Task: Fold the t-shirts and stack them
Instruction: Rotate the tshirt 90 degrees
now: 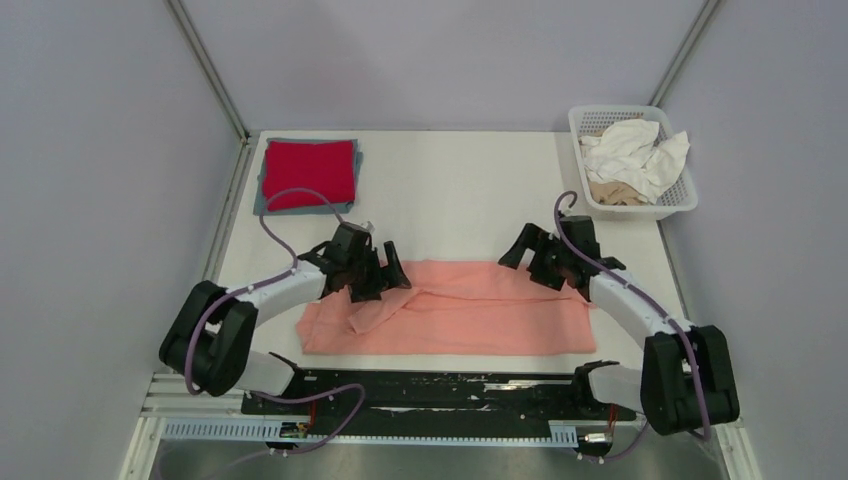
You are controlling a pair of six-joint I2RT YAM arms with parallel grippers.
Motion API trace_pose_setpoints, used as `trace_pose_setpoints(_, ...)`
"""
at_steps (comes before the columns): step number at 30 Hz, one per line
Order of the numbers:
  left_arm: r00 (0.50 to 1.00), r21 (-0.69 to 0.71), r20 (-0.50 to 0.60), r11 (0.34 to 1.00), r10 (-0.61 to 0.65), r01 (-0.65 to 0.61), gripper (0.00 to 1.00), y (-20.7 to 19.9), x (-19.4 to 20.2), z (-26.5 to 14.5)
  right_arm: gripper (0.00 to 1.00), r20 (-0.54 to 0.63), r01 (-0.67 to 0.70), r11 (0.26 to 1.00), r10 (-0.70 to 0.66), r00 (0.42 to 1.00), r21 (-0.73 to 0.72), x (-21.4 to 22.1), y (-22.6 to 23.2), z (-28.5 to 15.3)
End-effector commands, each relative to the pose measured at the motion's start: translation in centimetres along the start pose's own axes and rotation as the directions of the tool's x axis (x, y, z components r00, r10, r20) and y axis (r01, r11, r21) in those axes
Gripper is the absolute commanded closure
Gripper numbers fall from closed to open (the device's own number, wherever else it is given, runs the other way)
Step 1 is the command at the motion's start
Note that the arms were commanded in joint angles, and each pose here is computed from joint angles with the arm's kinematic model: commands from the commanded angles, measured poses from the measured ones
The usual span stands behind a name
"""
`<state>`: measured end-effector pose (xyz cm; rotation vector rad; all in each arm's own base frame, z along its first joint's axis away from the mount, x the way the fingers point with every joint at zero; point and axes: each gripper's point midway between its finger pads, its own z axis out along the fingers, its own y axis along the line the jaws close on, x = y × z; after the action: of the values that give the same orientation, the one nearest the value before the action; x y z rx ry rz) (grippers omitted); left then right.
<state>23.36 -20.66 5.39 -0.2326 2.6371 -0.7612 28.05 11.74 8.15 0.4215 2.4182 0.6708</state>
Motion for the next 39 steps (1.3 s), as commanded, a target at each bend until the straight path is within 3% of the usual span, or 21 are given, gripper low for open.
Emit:
trace_pose_setpoints(1, 0.999, 0.091, 0.031, 0.996, -0.016, 0.014, 0.00, -2.4, -2.3, 3.1, 0.00, 0.002, 0.055, 0.984, -0.056, 0.998, -0.170, -0.8, 4.0, 2.0)
trace_pose_setpoints(7, 1.000, -0.011, -0.019, 1.000, 0.000, 0.000, 0.00, -1.3, -4.1, 7.2, 0.00, -0.024, -0.002, 1.000, 0.003, 1.000, 0.023, -0.1, 0.1, 3.8)
trace_pose_setpoints(14, 0.990, -0.024, -0.004, 0.990, 0.138, -0.138, 0.00, -5.5, -14.6, 12.1, 0.00, 0.015, -0.077, 0.972, 0.076, 0.997, 0.220, -0.7, -3.9, 2.8)
trace_pose_setpoints(17, 0.984, 0.044, -0.036, 0.984, 0.175, -0.173, 0.00, -6.6, -18.0, 13.8, 0.00, -0.058, -0.088, 0.961, 0.107, 0.993, 0.263, 1.2, -4.8, 2.4)
trace_pose_setpoints(21, 0.975, 0.149, -0.125, 0.975, 0.182, -0.163, 0.00, -6.0, -21.0, 17.5, 0.00, -0.242, -0.021, 0.990, 0.055, 0.969, 0.142, 5.5, -3.2, 2.3)
trace_pose_setpoints(22, 0.974, 0.176, -0.093, 0.967, 0.204, -0.186, 0.00, -7.6, -23.1, 16.7, 0.00, -0.294, 0.010, 0.995, 0.019, 0.955, 0.096, 6.8, -2.3, 2.2)
trace_pose_setpoints(23, 0.970, 0.180, -0.114, 0.965, 0.213, -0.190, 0.00, -6.6, -23.0, 18.0, 0.00, -0.348, 0.047, 0.998, -0.027, 0.937, 0.049, 8.2, -1.5, 2.0)
trace_pose_setpoints(27, 0.968, 0.267, -0.011, 0.934, 0.251, -0.239, 0.00, -7.8, -26.2, 18.3, 0.00, -0.514, 0.121, 0.986, -0.165, 0.842, -0.119, 13.5, 2.8, 1.4)
trace_pose_setpoints(32, 0.994, 0.352, 0.038, 0.930, 0.100, -0.107, 0.00, -7.7, -29.1, 19.1, 0.00, -0.566, 0.202, 0.960, -0.278, 0.776, -0.194, 16.9, 6.1, 1.9)
trace_pose_setpoints(35, 0.995, 0.442, 0.088, 0.893, 0.054, -0.087, 0.00, -9.1, -30.9, 19.9, 0.00, -0.573, 0.223, 0.934, -0.348, 0.742, -0.279, 18.7, 9.2, 2.1)
trace_pose_setpoints(39, 0.990, 0.493, 0.128, 0.870, -0.066, -0.006, 0.00, -9.7, -32.9, 20.6, 0.00, -0.551, 0.127, 0.931, -0.307, 0.776, -0.341, 18.9, 13.4, 3.3)
